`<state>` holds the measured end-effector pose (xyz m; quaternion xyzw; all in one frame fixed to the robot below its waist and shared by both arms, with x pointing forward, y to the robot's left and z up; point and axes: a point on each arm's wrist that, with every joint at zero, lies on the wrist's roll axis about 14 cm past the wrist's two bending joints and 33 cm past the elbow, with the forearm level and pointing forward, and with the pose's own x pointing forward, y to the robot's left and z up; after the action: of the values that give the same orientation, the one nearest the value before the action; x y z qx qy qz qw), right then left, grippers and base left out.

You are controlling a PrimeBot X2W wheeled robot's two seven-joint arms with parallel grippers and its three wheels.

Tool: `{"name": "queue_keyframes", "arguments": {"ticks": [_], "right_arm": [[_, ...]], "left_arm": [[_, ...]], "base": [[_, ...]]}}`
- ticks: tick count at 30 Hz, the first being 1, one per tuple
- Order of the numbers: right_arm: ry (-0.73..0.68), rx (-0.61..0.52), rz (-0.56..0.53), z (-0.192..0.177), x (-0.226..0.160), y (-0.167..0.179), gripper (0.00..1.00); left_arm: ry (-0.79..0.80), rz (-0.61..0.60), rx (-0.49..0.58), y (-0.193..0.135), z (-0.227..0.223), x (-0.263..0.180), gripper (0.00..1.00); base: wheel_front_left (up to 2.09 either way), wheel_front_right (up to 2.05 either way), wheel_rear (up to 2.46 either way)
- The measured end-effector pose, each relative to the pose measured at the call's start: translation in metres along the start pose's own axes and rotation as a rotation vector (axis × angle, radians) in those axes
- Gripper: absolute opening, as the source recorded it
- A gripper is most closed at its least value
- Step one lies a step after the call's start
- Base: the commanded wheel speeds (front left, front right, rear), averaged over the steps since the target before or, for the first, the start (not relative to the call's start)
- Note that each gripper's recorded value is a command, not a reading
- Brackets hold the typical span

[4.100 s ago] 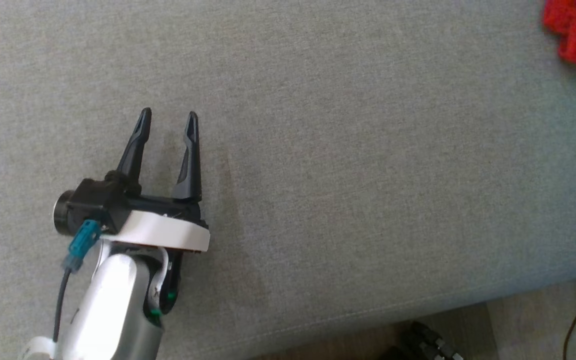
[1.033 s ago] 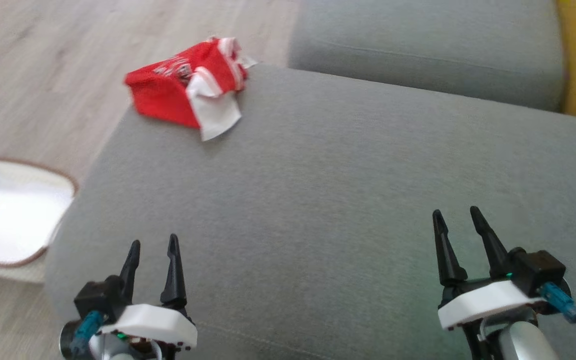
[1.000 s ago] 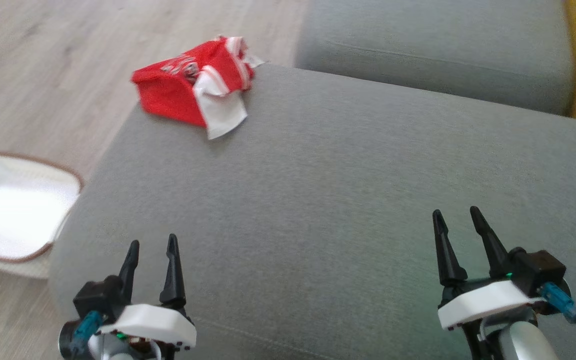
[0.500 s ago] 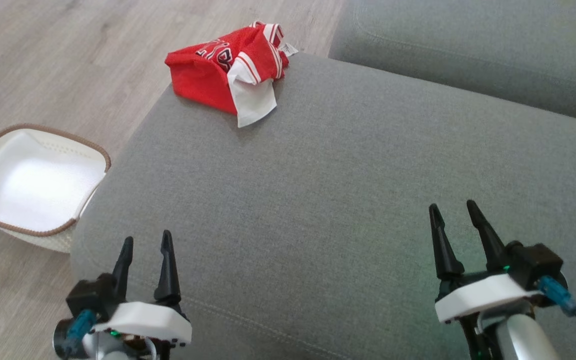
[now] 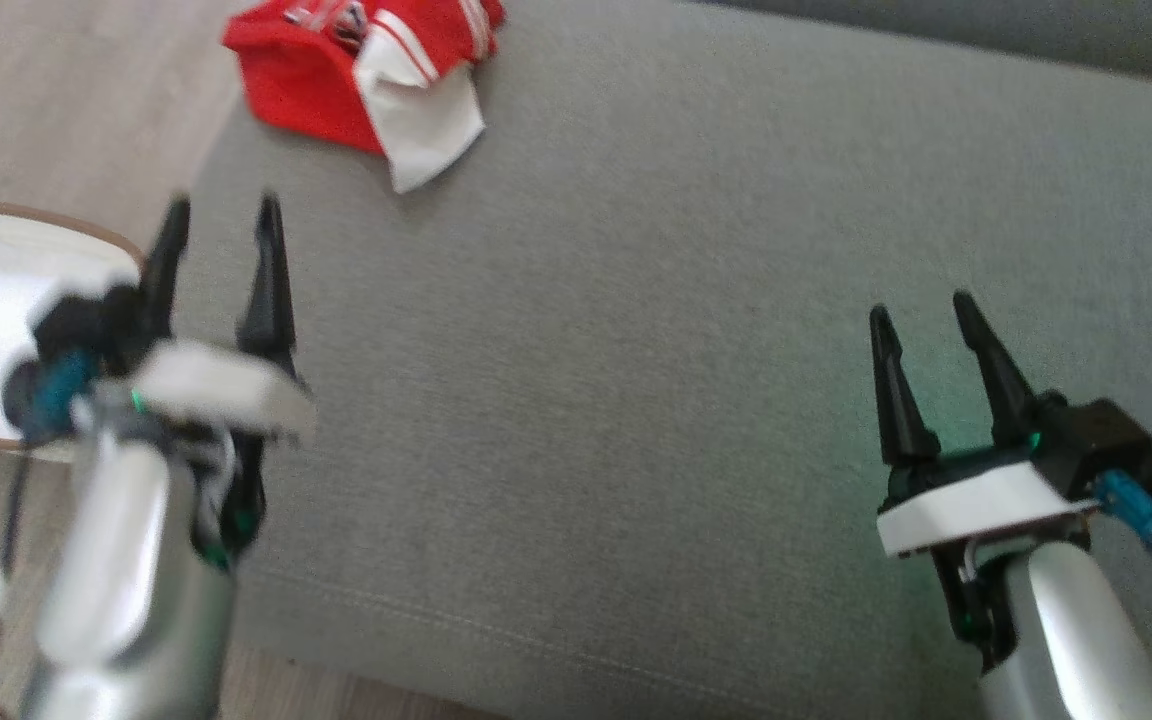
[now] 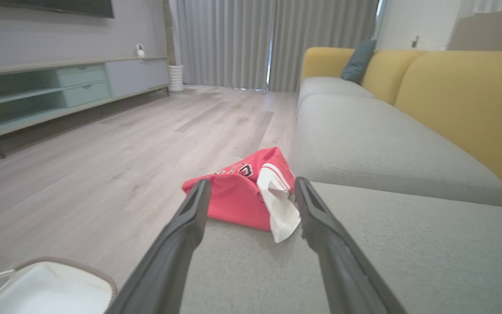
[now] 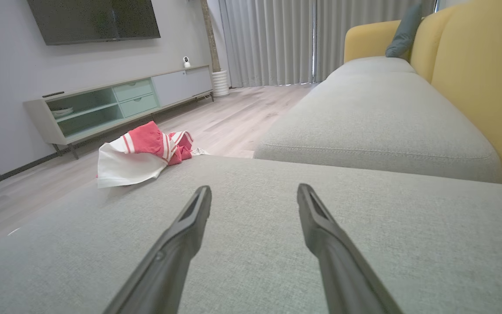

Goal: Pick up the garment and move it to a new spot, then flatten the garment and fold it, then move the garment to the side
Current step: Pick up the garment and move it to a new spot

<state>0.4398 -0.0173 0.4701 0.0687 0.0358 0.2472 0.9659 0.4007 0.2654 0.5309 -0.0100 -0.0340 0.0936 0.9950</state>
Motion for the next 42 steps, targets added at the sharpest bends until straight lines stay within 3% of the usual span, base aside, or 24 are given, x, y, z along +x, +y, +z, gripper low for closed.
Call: {"name": "queue_keyframes", "arguments": {"ticks": [6, 13, 20, 27, 28, 29, 30, 42], "right_arm": [[0.008, -0.002, -0.061, -0.008, 0.009, -0.029, 1.00], [0.022, -0.012, -0.148, -0.020, 0.009, -0.068, 1.00], [0.067, -0.027, -0.221, -0.040, 0.002, -0.099, 1.00], [0.101, -0.027, -0.253, -0.052, -0.005, -0.111, 1.00], [0.100, -0.028, -0.254, -0.052, -0.005, -0.111, 1.00], [0.098, -0.029, -0.253, -0.051, -0.006, -0.111, 1.00], [0.094, -0.031, -0.253, -0.049, -0.006, -0.111, 1.00], [0.028, -0.046, -0.240, -0.017, -0.011, -0.100, 1.00]], "left_arm": [[0.096, -0.058, 0.025, -0.011, -0.010, 0.077, 1.00], [0.249, -0.097, 0.051, -0.023, -0.052, 0.141, 1.00], [0.456, -0.123, 0.042, -0.037, -0.120, 0.167, 1.00], [0.588, -0.050, 0.059, -0.021, -0.160, 0.174, 1.00], [0.593, -0.050, 0.058, -0.021, -0.161, 0.174, 0.67], [0.594, -0.048, 0.052, -0.022, -0.161, 0.174, 0.11], [0.593, -0.048, 0.045, -0.022, -0.159, 0.174, 0.00], [0.407, -0.113, 0.059, -0.032, -0.091, 0.181, 0.00]], "base": [[0.00, 0.00, 0.00], [0.00, 0.00, 0.00], [0.00, 0.00, 0.00], [0.00, 0.00, 0.00], [0.00, 0.00, 0.00], [0.00, 0.00, 0.00], [0.00, 0.00, 0.00], [0.00, 0.00, 0.00]]}}
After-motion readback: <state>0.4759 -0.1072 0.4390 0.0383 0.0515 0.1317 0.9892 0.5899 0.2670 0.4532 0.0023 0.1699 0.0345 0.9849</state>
